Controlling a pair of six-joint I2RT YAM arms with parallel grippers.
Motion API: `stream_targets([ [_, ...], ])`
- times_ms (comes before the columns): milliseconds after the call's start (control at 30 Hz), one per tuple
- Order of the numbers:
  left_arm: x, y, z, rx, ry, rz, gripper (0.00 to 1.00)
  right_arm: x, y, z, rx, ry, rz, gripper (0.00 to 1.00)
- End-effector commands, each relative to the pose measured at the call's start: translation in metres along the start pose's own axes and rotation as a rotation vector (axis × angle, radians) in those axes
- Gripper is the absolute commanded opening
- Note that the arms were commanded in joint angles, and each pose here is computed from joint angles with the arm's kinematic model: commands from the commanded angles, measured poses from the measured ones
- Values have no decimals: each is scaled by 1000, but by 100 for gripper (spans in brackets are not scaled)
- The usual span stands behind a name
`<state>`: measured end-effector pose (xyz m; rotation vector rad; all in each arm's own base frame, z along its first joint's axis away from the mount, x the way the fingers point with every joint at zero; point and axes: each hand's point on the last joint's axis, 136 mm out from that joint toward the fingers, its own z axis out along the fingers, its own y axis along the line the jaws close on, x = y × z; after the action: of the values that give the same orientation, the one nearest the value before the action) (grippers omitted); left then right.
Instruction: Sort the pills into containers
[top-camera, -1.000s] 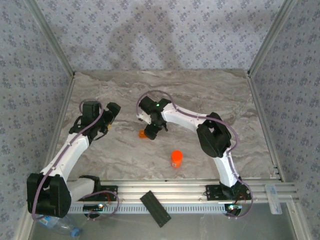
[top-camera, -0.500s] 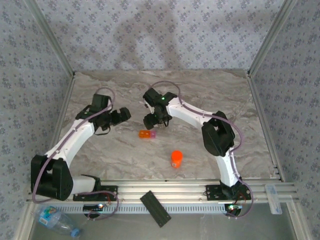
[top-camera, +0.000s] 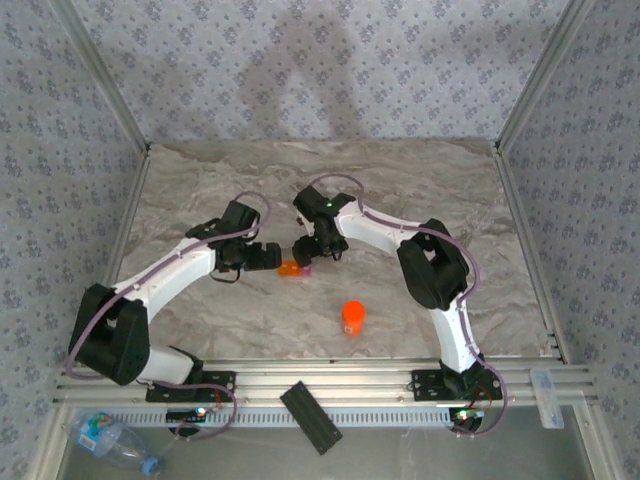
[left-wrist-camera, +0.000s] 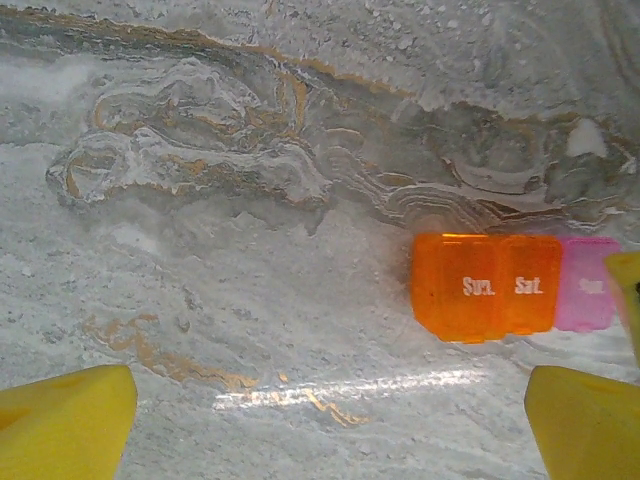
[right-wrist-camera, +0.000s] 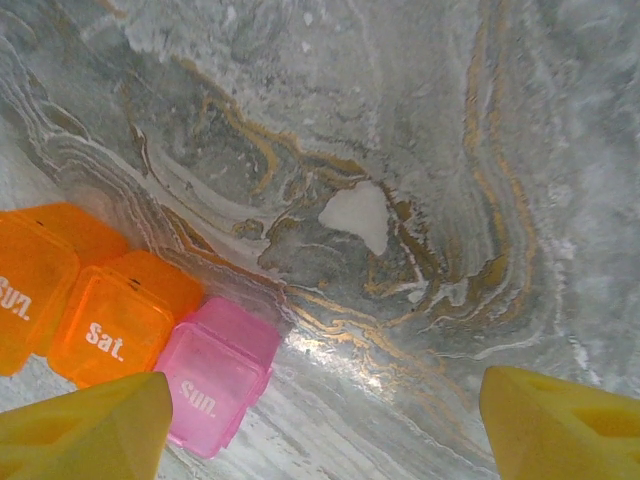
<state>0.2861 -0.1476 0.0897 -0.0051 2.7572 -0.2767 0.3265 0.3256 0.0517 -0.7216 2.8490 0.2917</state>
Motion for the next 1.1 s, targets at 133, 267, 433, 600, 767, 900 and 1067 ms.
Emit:
stream_targets([
  [133, 12, -1, 13, -61, 34, 95, 99, 3, 2, 7, -31, 0, 32, 82],
  [267, 21, -5, 20, -93, 61, 140, 99, 5, 0, 11, -33, 6, 37, 82],
  [433, 29, -4, 27, -126, 69, 147, 99, 8, -2, 14, -34, 14, 40, 82],
  [600, 27, 0, 28, -147, 50, 133, 100, 11, -3, 17, -32, 20, 40, 82],
  [767, 28, -2, 32, -138, 61, 140, 100, 11, -5, 17, -33, 18, 44, 82],
  [900, 34, -5, 37, -114, 74, 131, 99, 11, -4, 19, -37, 19, 45, 82],
  [1067, 40, -4, 44, -109, 84, 117, 99, 11, -4, 20, -38, 20, 41, 82],
])
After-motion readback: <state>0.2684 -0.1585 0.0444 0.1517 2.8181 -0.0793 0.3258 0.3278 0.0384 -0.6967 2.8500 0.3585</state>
